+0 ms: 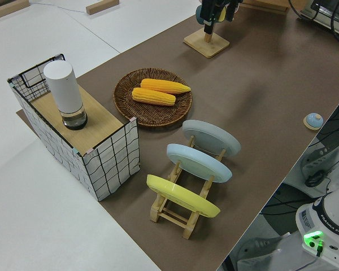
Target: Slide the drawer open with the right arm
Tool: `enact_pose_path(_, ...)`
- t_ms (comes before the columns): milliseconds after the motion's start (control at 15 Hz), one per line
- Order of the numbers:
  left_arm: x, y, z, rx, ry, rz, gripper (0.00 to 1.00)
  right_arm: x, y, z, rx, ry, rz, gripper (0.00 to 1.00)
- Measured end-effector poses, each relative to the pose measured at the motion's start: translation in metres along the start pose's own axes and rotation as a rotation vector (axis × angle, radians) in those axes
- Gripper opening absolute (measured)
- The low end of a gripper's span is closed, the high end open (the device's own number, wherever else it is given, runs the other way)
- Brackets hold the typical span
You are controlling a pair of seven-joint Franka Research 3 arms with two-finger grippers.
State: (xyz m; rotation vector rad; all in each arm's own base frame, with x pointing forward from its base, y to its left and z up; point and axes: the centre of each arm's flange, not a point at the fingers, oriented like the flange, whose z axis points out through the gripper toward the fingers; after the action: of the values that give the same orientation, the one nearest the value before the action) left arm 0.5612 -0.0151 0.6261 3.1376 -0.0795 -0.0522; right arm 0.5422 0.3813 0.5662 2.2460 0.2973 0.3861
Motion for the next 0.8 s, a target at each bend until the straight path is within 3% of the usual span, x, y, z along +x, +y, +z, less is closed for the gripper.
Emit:
enact_pose_path(133, 0.000, 0.000, 0.000, 0.000, 0.000, 0.000, 1.00, -0.001, 0.041, 0.012, 0.105, -0.058, 0.030, 0.99)
enact_pose_path(400, 0.000, 0.000, 0.000, 0.000, 0.000, 0.000, 1.00, -0.001, 0.089, 0.032, 0.242, -0.108, 0.088, 0.99)
enact_pose_path(800, 0.000, 0.000, 0.000, 0.000, 0.000, 0.000, 1.00, -0.009, 0.183, 0.082, 0.518, -0.199, 0.224, 0.99)
